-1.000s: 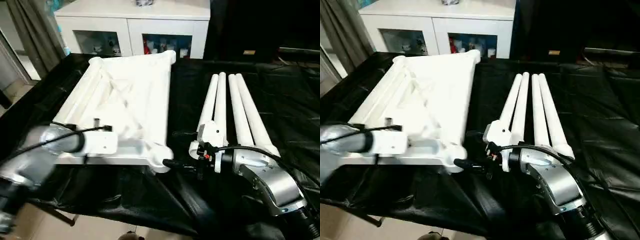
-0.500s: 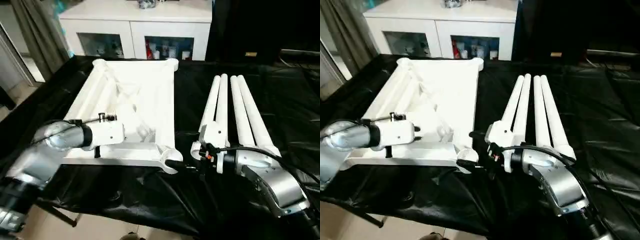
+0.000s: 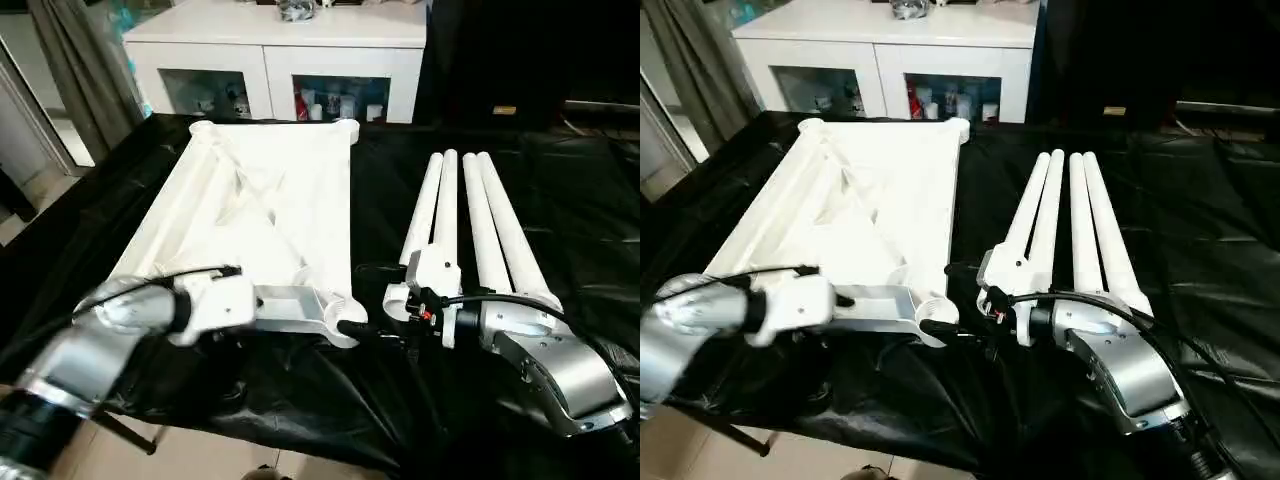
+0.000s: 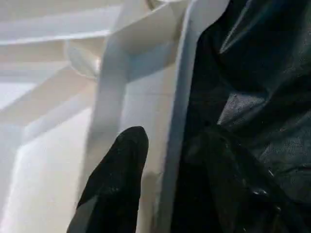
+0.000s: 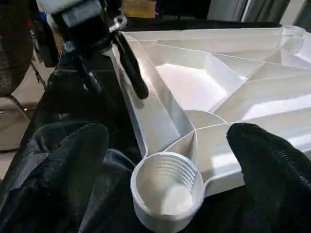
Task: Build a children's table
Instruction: Move to table
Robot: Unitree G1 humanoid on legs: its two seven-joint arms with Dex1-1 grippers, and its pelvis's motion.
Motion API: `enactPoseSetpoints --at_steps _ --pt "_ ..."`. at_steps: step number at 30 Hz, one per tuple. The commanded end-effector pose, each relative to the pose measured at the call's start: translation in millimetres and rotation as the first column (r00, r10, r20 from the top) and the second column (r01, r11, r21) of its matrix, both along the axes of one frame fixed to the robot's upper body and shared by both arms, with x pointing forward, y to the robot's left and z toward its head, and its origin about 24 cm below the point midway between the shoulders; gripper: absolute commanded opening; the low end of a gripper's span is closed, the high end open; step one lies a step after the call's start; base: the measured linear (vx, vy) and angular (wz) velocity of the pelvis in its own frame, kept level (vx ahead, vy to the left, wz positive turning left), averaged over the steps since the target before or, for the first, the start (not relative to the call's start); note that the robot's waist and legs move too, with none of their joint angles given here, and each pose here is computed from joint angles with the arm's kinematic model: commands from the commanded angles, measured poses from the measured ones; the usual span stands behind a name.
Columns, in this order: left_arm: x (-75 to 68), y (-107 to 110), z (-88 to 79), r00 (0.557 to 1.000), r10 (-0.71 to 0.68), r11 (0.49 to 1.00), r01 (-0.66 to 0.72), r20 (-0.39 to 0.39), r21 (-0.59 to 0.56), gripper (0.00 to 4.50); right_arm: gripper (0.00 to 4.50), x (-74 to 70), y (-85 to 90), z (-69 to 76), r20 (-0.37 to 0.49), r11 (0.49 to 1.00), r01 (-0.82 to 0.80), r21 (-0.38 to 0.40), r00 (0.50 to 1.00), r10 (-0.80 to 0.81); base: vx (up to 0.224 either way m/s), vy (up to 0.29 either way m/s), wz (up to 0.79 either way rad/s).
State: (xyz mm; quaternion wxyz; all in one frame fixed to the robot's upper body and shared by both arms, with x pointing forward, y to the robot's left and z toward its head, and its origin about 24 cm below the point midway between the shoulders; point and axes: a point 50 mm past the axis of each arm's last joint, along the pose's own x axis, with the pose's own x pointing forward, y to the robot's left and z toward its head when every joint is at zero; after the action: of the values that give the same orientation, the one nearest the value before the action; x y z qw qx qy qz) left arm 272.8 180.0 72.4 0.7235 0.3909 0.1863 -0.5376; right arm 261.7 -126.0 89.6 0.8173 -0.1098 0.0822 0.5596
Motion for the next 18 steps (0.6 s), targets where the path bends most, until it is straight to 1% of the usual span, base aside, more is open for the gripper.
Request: enactPoseSetpoints --at_steps 1,3,4,7,10,11,13,16,18 --pt "2.9 2.8 -2.6 1.0 0.016 1.0 -0.016 0.0 0.025 1.95 4.43 -3.3 3.3 1.5 0.0 1.0 -0.019 0.003 1.0 0.019 0.0 0.0 0.0" --pt "5.9 2.1 -7.3 1.0 0.022 0.999 -0.023 0.005 0.026 1.76 4.43 -3.6 4.4 1.2 -0.002 1.0 -0.021 0.003 1.0 0.021 0.0 0.0 0.0" --pt "7.8 1.8 -8.8 1.0 0.027 0.999 -0.027 0.016 0.025 1.76 4.43 -3.9 5.0 1.1 -0.002 1.0 -0.023 0.003 1.0 0.023 0.0 0.0 0.0" --pt "10.3 0.8 -7.6 0.999 0.041 0.999 -0.041 0.026 0.015 1.39 4.43 -4.5 5.1 1.4 -0.004 1.0 -0.024 0.003 1.0 0.024 0.0 0.0 0.0" --pt "11.0 -0.1 -6.5 0.999 0.043 0.999 -0.043 0.028 0.004 1.25 4.43 -6.0 6.0 0.6 -0.011 1.0 -0.028 0.004 1.0 0.028 0.0 0.0 0.0" --pt "11.0 0.0 -6.6 0.999 0.043 0.999 -0.043 0.027 0.004 1.11 4.43 -6.5 6.3 0.2 -0.014 0.999 -0.032 0.003 0.999 0.032 0.0 0.0 0.0" --pt "10.4 1.5 -8.6 0.999 0.039 0.999 -0.039 0.018 0.01 0.87 4.43 -8.5 7.2 -1.7 -0.028 0.999 -0.051 -0.008 0.998 0.051 0.0 0.0 0.0" --pt "11.4 3.8 -11.0 0.999 0.041 0.999 -0.041 0.016 0.019 0.81 4.43 -10.4 8.3 -2.5 -0.053 0.996 -0.082 -0.014 0.995 0.082 0.0 0.0 0.0" --pt "11.9 4.8 -11.9 0.999 0.039 0.999 -0.04 0.013 0.03 0.55 4.43 -11.3 8.6 -3.0 -0.071 0.994 -0.103 -0.022 0.992 0.101 0.0 0.0 0.0"
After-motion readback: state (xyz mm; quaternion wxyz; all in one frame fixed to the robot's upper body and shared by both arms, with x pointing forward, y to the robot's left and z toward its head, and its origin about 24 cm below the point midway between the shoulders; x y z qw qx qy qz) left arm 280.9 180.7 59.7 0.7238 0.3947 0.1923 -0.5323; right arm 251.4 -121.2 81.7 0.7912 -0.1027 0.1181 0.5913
